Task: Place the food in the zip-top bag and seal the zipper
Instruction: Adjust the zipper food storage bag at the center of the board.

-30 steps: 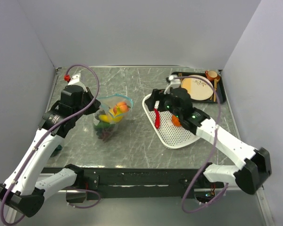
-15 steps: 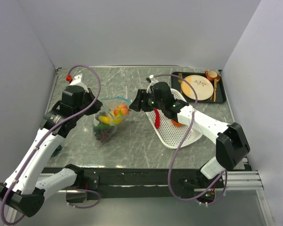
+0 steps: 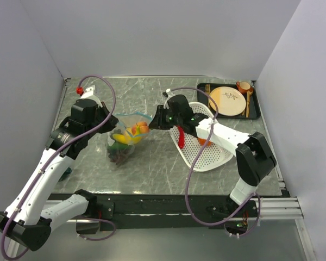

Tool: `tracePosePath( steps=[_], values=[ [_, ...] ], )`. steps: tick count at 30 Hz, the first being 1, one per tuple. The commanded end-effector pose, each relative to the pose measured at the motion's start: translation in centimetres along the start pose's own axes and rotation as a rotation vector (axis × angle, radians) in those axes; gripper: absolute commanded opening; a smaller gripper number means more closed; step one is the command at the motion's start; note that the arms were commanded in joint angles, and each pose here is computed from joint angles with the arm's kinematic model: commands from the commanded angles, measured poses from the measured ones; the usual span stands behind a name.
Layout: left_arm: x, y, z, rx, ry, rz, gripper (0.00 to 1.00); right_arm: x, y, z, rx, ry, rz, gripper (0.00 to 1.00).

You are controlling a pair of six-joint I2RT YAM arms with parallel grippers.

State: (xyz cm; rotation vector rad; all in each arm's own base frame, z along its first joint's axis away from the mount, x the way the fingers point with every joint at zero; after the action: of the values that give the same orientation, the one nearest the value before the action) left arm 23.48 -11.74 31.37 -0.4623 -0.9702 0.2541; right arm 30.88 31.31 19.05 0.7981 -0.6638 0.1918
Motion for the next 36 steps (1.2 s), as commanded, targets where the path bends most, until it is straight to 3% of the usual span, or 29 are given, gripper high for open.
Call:
tracePosePath(
  steps=[1,4,13,17,19,21,25,29,31,36],
  values=[
    [1.5,-1.1,0.9,-0.072,-0.086,0.013,0.01,2.9,2.5,0.7,0.065,-0.089,0.039,0.16],
    [1.4,-1.0,0.8,-0.068,-0.087,0.014,0.01,3.6,3.1,1.4,0.074,-0.119,0.053,0.00],
    [1.4,-0.9,0.5,-0.057,-0.073,-0.003,0.01,4.7,9.4,5.1,0.152,-0.181,0.246,0.00],
    [2.6,-1.3,1.9,-0.067,-0.133,0.009,0.01,5.2,12.0,6.5,0.235,-0.208,0.309,0.02],
    [3.1,-1.4,2.5,-0.071,-0.156,0.008,0.06,5.3,11.9,6.0,0.212,-0.192,0.295,0.01],
    [3.2,-1.3,2.6,-0.057,-0.146,-0.004,0.05,5.4,11.4,5.0,0.164,-0.183,0.265,0.02],
    [2.1,-1.3,2.1,-0.076,-0.094,-0.006,0.01,4.9,10.2,3.4,0.095,-0.128,0.250,0.16],
    [1.9,-1.2,2.3,-0.091,-0.104,0.013,0.01,4.8,9.3,2.7,0.042,-0.114,0.222,0.06],
    [2.9,-1.2,3.3,-0.070,-0.144,0.018,0.01,4.8,9.5,2.8,0.042,-0.105,0.220,0.00],
    [8.8,-2.5,10.1,-0.045,-0.338,0.007,0.01,5.7,9.6,3.2,0.053,-0.138,0.188,0.04]
  ],
)
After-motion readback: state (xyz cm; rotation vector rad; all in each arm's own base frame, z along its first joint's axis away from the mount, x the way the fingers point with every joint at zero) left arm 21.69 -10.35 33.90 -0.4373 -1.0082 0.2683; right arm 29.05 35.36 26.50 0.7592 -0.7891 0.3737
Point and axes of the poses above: each gripper's point midway between its finger pads, its own z axis back along the fingers, its own y axis along the line the jaws close on, x = y × z, the point moved 5 cm from there along z, back along the fingers, and after that the axes turned 1 degree about z, right-handed, at the moved point
